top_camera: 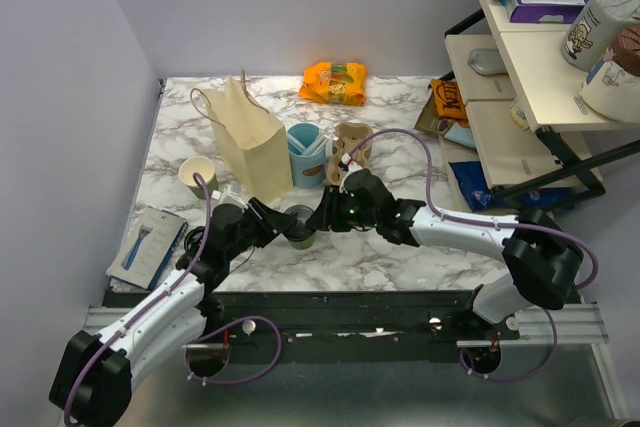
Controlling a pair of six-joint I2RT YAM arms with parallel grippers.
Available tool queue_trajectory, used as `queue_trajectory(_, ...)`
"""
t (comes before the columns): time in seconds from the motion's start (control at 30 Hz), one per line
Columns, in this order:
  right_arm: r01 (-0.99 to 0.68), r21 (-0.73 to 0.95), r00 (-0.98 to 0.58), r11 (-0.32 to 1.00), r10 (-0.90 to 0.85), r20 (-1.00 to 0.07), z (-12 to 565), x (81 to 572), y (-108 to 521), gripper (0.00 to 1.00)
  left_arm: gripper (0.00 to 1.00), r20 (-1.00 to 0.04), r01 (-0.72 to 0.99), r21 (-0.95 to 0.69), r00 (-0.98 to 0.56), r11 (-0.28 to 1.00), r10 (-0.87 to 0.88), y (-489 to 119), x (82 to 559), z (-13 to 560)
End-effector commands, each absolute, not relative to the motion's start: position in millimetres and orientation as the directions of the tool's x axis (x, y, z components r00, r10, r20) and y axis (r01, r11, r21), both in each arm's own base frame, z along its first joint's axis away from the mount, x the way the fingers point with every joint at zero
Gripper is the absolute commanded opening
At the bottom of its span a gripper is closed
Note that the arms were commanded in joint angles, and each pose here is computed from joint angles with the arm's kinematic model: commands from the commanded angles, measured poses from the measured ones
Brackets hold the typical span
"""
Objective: Pack the takeout coffee
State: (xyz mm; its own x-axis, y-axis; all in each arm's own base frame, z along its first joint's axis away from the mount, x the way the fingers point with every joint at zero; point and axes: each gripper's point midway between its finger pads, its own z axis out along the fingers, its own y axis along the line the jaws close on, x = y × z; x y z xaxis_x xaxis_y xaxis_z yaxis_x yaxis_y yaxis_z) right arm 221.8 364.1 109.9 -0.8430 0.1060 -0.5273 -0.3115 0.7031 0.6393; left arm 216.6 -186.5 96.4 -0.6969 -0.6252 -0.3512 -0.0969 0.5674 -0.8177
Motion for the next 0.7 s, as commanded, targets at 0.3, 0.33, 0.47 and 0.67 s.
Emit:
queue_trajectory(0.3,-0.119,0.323,-0.914,0.939,0.023,-0.405,2.0,213.2,293.9,0.42,0.31,-0.109,-0.43,-0.542,-0.816,0.722,-0.568,-145.8,126.6,-15.7)
queue_trajectory(0.33,-0.111,0.306,-0.915,0.945,0.023,-0.403,-0.5,213.3,290.5,0.43,0.31,-0.095,-0.436,-0.538,-0.819,0.721,-0.565,-146.4,124.0,-16.6)
queue_trajectory(0.47,-0.086,0.262,-0.913,0.961,0.03,-0.408,-3.8,213.5,280.2,0.46,0.3,-0.058,-0.463,-0.49,-0.829,0.739,-0.557,-145.0,118.0,-17.4)
queue_trajectory(0.67,-0.16,0.28,-0.883,0.947,-0.011,-0.47,19.0,224.2,289.8,0.57,0.5,-0.142,-0.356,-0.576,-0.843,0.735,-0.519,-155.9,137.6,13.2)
